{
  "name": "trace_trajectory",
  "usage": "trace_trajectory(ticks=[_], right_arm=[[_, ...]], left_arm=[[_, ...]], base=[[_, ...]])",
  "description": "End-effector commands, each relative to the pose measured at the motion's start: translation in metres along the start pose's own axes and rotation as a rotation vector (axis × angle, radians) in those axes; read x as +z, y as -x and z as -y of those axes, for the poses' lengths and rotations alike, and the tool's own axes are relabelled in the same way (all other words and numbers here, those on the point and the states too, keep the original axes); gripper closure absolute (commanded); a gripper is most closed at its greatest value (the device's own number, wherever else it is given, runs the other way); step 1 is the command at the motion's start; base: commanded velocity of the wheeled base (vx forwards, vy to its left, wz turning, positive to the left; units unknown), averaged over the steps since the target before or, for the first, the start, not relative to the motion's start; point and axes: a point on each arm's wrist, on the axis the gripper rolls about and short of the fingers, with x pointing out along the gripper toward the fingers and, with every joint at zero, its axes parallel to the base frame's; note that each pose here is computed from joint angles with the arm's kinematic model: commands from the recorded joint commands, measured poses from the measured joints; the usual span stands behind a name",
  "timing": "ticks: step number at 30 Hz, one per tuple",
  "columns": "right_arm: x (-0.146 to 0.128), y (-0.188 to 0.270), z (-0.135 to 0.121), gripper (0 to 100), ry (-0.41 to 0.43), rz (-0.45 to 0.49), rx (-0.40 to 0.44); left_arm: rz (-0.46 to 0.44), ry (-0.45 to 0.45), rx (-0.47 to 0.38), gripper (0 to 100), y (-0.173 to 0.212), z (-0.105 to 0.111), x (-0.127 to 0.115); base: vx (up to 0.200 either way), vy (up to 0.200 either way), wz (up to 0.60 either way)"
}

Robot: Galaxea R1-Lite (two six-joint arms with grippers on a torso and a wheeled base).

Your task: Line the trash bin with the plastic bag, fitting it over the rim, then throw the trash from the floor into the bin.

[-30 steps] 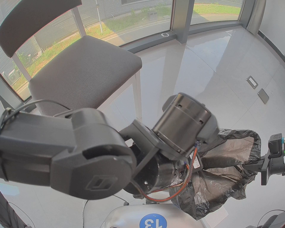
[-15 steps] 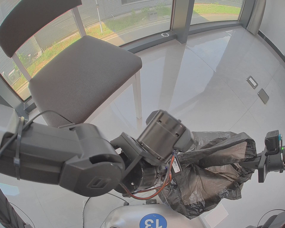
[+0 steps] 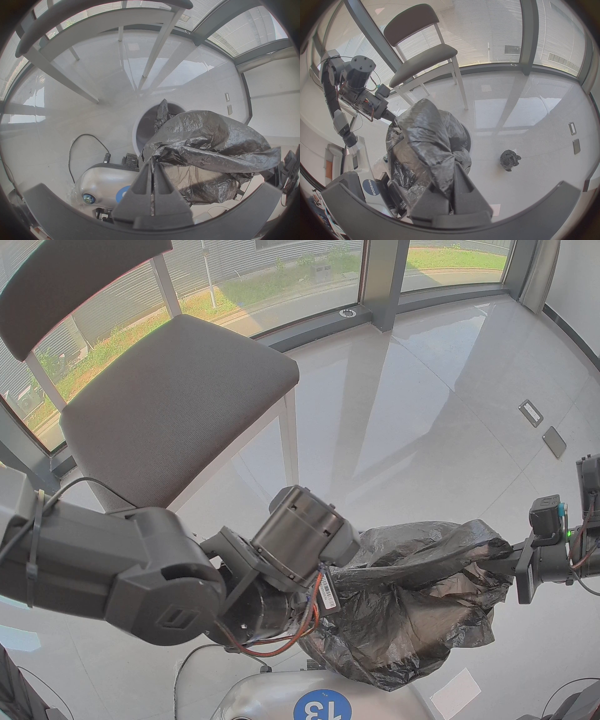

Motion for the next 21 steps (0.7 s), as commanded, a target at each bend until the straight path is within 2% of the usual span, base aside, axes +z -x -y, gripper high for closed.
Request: trace_trajectory(ticks=[1, 13, 16, 21], right_arm=[[0.004, -0.026, 0.002, 100, 0.005, -0.031, 0.03], [0.023, -0.052, -0.003, 100, 0.034, -0.028, 0.095], [0.023, -0.052, -0.003, 100, 0.033, -0.028, 0.095], [0.021, -0.048, -0.001, 100, 0.025, -0.028, 0.084]], left_arm=[[0.028, 0.02, 0.005, 100, 0.014, -0.011, 0.008], [0.081, 0.029, 0.012, 100, 0.034, -0.031, 0.025], [0.084, 0.029, 0.006, 100, 0.032, -0.028, 0.026], [0.085, 0.024, -0.01, 100, 0.008, -0.005, 0.031]], base=[[0.0, 0.0, 0.0], [0.0, 0.0, 0.0], [0.0, 0.0, 0.0], [0.0, 0.0, 0.0]])
